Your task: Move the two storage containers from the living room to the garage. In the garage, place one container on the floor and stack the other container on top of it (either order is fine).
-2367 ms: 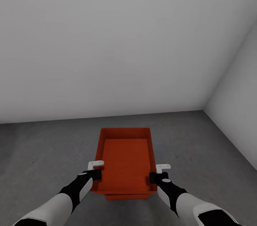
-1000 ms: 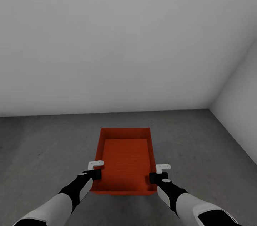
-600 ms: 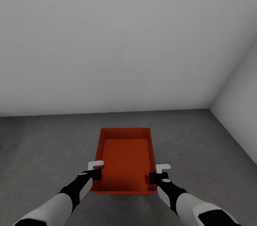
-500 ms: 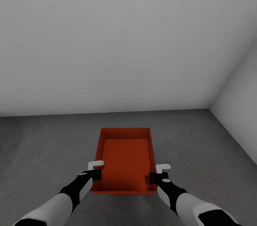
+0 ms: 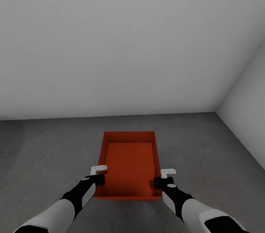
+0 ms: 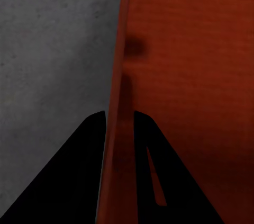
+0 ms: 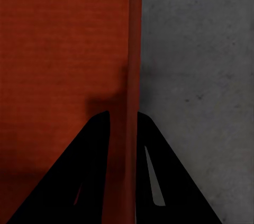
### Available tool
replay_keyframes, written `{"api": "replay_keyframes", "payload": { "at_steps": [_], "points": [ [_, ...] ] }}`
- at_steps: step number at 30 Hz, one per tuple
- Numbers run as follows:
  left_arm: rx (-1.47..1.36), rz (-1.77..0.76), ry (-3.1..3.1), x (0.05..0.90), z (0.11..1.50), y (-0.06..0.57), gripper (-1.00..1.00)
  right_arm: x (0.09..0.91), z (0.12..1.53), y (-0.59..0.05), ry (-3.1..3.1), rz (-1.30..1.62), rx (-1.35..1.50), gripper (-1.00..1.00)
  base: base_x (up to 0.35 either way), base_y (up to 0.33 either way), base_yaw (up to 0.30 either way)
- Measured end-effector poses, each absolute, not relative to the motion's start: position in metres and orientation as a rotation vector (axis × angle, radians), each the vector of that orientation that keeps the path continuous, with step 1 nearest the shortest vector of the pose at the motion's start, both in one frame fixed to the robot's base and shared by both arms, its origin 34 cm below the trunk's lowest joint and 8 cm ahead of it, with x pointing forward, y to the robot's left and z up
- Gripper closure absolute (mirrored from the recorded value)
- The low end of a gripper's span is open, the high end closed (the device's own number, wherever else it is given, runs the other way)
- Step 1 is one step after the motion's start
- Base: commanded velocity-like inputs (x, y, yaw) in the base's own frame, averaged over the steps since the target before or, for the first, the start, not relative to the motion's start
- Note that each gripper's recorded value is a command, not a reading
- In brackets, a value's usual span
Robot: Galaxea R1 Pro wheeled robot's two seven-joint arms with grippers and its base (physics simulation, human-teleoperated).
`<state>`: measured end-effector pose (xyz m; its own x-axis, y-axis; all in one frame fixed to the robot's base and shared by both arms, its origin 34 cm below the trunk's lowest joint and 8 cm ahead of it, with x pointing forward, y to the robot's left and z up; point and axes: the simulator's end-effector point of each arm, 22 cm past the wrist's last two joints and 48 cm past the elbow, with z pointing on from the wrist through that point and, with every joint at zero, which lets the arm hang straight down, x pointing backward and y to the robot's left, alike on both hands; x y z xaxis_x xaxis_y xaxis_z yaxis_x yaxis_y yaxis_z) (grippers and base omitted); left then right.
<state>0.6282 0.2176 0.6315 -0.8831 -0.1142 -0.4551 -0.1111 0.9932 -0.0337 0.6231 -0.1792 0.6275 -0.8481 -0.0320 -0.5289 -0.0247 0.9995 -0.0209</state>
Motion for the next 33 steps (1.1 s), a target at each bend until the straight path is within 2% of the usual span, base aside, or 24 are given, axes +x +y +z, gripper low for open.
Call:
{"api": "replay_keyframes", "payload": {
  "at_steps": [33],
  "points": [
    [-0.156, -0.007, 2.667, 0.6272, 0.6310, 0.2176, 1.00, 0.6212, 0.6264, -0.1793, 2.588, -0.018, -0.038, 1.00, 0.000, -0.028, 0.000]
  ]
}}
